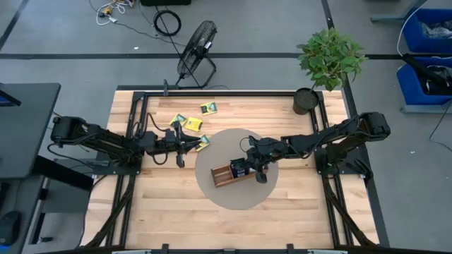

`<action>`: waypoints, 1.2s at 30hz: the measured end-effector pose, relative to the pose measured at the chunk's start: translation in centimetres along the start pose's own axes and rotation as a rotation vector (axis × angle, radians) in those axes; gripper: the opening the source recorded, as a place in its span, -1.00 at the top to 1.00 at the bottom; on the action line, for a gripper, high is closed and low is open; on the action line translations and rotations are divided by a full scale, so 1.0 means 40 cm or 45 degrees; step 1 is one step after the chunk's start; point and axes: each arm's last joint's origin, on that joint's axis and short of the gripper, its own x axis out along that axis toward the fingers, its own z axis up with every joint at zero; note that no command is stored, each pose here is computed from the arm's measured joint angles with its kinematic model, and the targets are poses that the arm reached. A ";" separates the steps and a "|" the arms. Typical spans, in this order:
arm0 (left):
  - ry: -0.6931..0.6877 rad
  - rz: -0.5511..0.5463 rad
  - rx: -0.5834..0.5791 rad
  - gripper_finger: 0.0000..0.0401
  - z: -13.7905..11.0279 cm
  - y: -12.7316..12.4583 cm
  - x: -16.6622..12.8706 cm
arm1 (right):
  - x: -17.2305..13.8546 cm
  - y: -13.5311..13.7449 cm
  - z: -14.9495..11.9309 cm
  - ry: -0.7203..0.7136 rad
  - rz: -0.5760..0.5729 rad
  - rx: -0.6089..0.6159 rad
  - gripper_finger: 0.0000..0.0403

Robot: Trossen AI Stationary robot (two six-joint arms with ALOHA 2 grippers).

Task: Pick & Place Tea
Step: Put the purple tea bag into the middle section of the wooden organizer

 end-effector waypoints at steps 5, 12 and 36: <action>0.000 0.000 0.000 0.71 0.000 0.000 0.000 | 0.002 0.015 -0.003 0.009 -0.034 -0.018 1.00; 0.000 0.000 0.000 0.71 0.000 0.000 0.000 | 0.002 0.016 -0.005 0.016 -0.090 0.012 1.00; 0.000 0.003 0.007 0.71 0.000 0.001 0.000 | 0.062 0.020 -0.046 0.094 -0.129 -0.023 0.66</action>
